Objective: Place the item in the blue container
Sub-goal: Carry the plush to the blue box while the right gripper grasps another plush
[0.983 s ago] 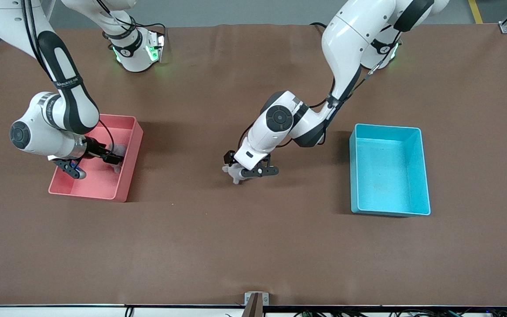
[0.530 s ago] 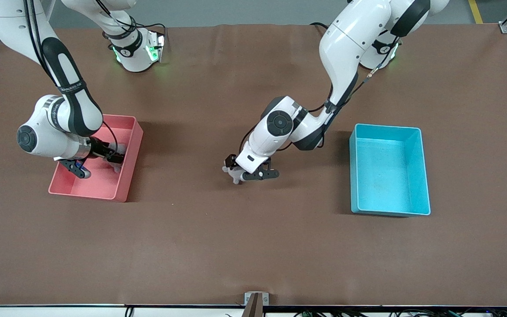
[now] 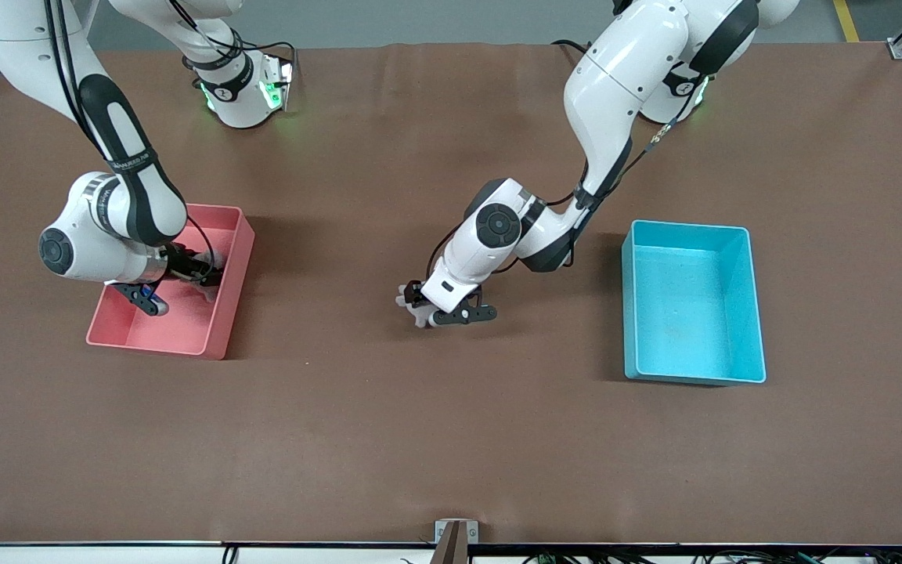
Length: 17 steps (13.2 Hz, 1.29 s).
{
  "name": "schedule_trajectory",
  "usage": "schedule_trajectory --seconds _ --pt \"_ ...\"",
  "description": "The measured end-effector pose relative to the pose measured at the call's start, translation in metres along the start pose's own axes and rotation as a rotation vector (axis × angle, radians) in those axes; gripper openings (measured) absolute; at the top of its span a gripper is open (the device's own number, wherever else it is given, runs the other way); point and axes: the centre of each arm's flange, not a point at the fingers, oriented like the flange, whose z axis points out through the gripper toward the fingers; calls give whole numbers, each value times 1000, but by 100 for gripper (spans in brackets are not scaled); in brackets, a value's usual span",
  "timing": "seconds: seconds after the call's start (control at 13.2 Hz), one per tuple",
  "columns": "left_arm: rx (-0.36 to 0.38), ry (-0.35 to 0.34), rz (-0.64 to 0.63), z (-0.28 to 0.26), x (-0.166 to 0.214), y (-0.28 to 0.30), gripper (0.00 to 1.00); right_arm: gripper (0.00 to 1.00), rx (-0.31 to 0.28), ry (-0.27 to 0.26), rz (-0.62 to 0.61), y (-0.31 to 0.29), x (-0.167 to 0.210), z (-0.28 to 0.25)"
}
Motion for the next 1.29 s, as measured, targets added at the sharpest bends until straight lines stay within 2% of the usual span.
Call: schedule_trajectory --seconds 0.08,0.23,0.3,0.53,0.61,0.83,0.98,1.29 --pt "-1 1 0 0 0 0 79 48 1 -3 -1 -1 0 -2" --pt "-3 2 0 -1 1 1 55 33 4 -1 -5 -4 3 -8" --pt "-4 3 1 -2 1 2 44 32 8 -1 -11 -7 5 -15" --pt "-8 6 1 -4 2 3 27 25 19 -13 -50 -17 17 -61" --pt "-10 8 1 -5 3 4 24 25 14 -7 -69 -20 21 -83" --pt "-3 8 1 -16 9 6 24 25 3 19 -111 -43 21 -161" --pt "63 -2 46 -49 20 8 24 25 6 42 -90 -73 4 -196" --pt "215 -67 179 -172 61 -21 22 24 -18 89 29 -174 -66 -185"
